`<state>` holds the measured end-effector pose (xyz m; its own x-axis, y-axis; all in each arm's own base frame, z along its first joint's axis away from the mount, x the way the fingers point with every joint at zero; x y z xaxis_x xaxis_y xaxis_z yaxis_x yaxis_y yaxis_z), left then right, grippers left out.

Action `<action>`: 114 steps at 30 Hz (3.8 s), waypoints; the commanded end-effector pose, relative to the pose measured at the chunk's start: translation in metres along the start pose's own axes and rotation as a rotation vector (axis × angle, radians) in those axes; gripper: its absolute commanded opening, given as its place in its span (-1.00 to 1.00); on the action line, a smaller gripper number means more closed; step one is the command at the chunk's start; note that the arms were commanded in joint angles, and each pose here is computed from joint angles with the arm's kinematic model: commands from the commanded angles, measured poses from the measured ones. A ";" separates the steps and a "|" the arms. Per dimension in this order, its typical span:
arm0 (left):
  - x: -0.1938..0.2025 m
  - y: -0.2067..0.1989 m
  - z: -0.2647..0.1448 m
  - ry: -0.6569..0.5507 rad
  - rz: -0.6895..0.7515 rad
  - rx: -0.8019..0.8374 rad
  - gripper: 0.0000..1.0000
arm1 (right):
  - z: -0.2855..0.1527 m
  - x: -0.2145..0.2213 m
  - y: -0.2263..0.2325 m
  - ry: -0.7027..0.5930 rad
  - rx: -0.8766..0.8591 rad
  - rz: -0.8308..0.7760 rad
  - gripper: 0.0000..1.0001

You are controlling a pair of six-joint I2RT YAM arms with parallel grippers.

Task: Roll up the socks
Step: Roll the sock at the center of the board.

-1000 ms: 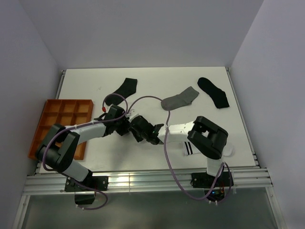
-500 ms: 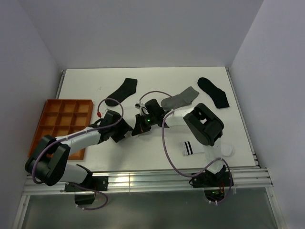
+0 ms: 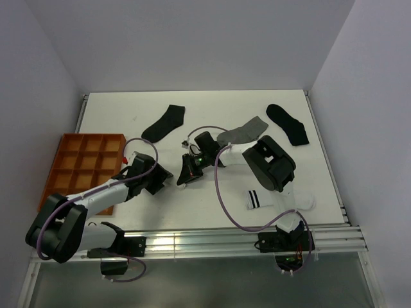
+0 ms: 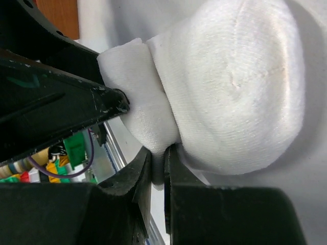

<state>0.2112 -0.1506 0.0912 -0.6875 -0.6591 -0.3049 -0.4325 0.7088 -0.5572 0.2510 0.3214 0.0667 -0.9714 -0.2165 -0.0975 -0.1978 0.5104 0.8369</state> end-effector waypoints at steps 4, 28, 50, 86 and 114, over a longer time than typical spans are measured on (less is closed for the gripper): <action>0.010 0.056 0.005 0.011 -0.010 -0.217 0.29 | 0.007 0.015 -0.030 0.052 0.107 0.158 -1.00; 0.021 0.041 0.037 0.174 0.157 -0.250 -0.34 | -0.022 0.006 -0.018 -0.206 0.150 0.096 -0.32; 0.018 0.020 0.040 0.251 0.291 -0.306 -0.35 | -0.028 0.031 0.064 -0.626 0.575 -0.640 0.01; 0.004 0.002 0.028 0.154 0.207 -0.220 0.29 | -0.006 0.033 -0.009 -0.158 0.299 -0.235 -1.00; 0.009 0.020 0.008 0.035 0.068 -0.098 0.34 | -0.016 0.009 -0.030 -0.075 0.033 0.281 -1.00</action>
<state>0.2153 -0.1534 0.0929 -0.7305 -0.6015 -0.3234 -0.3740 0.7486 -0.5475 0.2512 0.2982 0.0705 -0.9973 -0.0740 0.0018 -0.0345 0.4868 0.8728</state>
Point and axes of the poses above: each gripper's point midway between its finger pads, its own z axis out along the fingers, its own y axis along the line the jaws close on, x = y × z, the point moved 8 cm from there along -z, back along the fingers, and after that the axes turned 7 degrees about z, right-handed, at the moved point
